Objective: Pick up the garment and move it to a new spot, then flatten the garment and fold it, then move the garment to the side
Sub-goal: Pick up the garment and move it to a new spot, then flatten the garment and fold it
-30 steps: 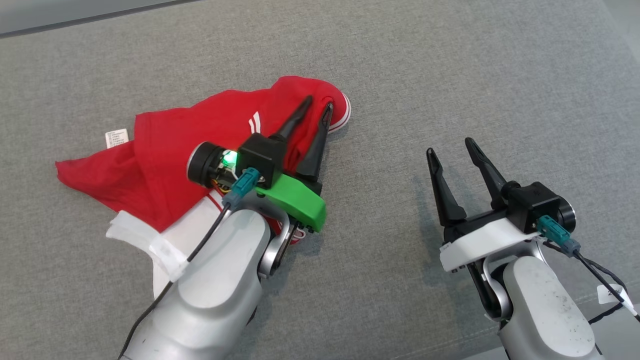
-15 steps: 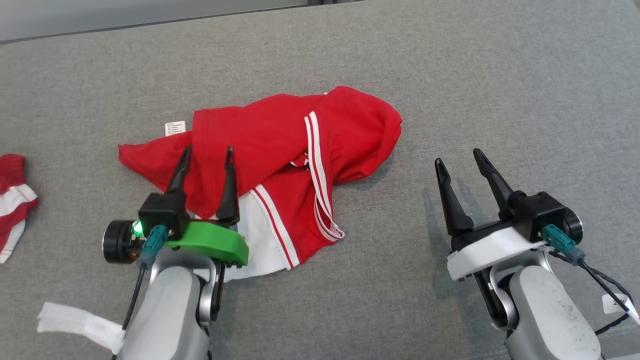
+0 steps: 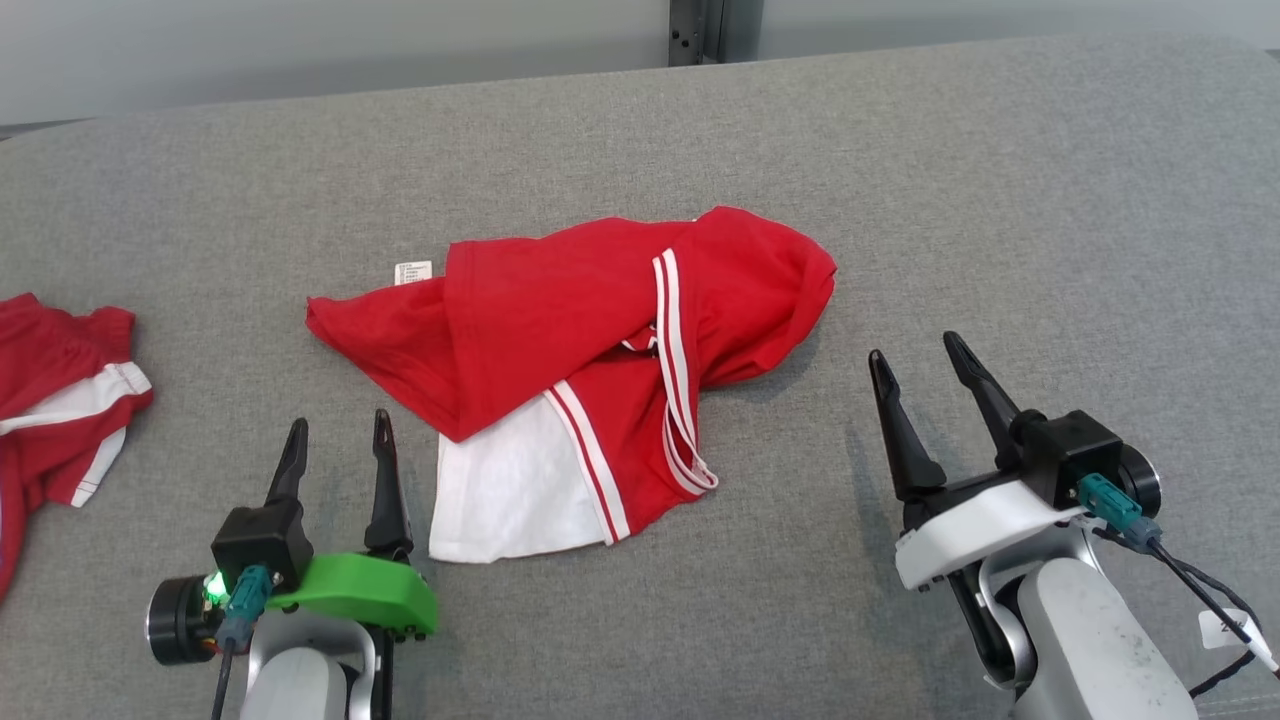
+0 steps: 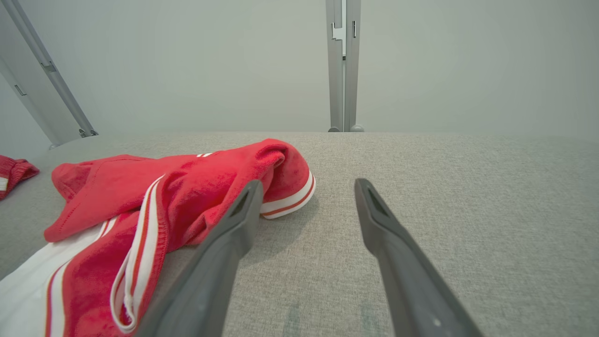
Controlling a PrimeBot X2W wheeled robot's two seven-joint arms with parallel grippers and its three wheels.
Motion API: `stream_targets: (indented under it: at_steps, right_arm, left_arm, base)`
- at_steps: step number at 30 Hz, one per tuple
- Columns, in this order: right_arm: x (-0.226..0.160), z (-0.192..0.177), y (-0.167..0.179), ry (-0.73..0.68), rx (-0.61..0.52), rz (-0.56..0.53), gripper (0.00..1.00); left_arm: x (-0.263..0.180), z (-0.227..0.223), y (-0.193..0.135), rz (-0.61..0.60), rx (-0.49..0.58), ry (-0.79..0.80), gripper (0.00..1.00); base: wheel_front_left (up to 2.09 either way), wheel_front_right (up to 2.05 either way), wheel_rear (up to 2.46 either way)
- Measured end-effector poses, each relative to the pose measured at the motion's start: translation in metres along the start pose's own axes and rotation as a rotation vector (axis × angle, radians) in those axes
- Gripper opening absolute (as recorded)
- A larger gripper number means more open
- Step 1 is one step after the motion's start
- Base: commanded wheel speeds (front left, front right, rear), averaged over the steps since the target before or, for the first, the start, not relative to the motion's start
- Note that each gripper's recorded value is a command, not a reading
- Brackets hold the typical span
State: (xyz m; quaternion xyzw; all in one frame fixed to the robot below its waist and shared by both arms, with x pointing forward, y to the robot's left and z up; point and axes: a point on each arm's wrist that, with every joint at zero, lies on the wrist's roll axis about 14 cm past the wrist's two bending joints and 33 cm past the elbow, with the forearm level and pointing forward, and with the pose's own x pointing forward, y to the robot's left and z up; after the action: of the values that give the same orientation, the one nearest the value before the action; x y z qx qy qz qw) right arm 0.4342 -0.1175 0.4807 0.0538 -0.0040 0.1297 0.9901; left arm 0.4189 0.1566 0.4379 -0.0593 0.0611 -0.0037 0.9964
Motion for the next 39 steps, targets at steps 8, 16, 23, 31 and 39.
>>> stream_targets:
  at_steps: [8, 16, 23, 31, 39]
  right_arm:
    - [-0.016, 0.003, 0.002, 0.001, 0.0, -0.008, 1.0]
    - [-0.024, 0.006, 0.004, -0.004, -0.004, -0.01, 1.0]
    - [-0.025, 0.007, 0.01, -0.005, -0.005, 0.007, 1.0]
    - [-0.024, 0.005, 0.015, 0.001, -0.005, 0.023, 1.0]
    - [-0.024, 0.001, 0.012, 0.013, -0.014, 0.027, 1.0]
  left_arm:
    - [-0.02, 0.0, 0.007, 0.021, 0.001, -0.001, 1.0]
    - [-0.03, 0.003, 0.002, 0.006, 0.0, -0.008, 1.0]
    - [-0.039, -0.007, -0.013, -0.054, -0.012, 0.022, 1.0]
    - [-0.053, -0.042, -0.036, -0.139, -0.061, 0.139, 1.0]
    - [-0.056, -0.065, -0.043, -0.153, -0.084, 0.223, 1.0]
  base:
    - [0.0, 0.0, 0.0]
    - [0.0, 0.0, 0.0]
    - [0.0, 0.0, 0.0]
    - [0.0, 0.0, 0.0]
    - [0.0, 0.0, 0.0]
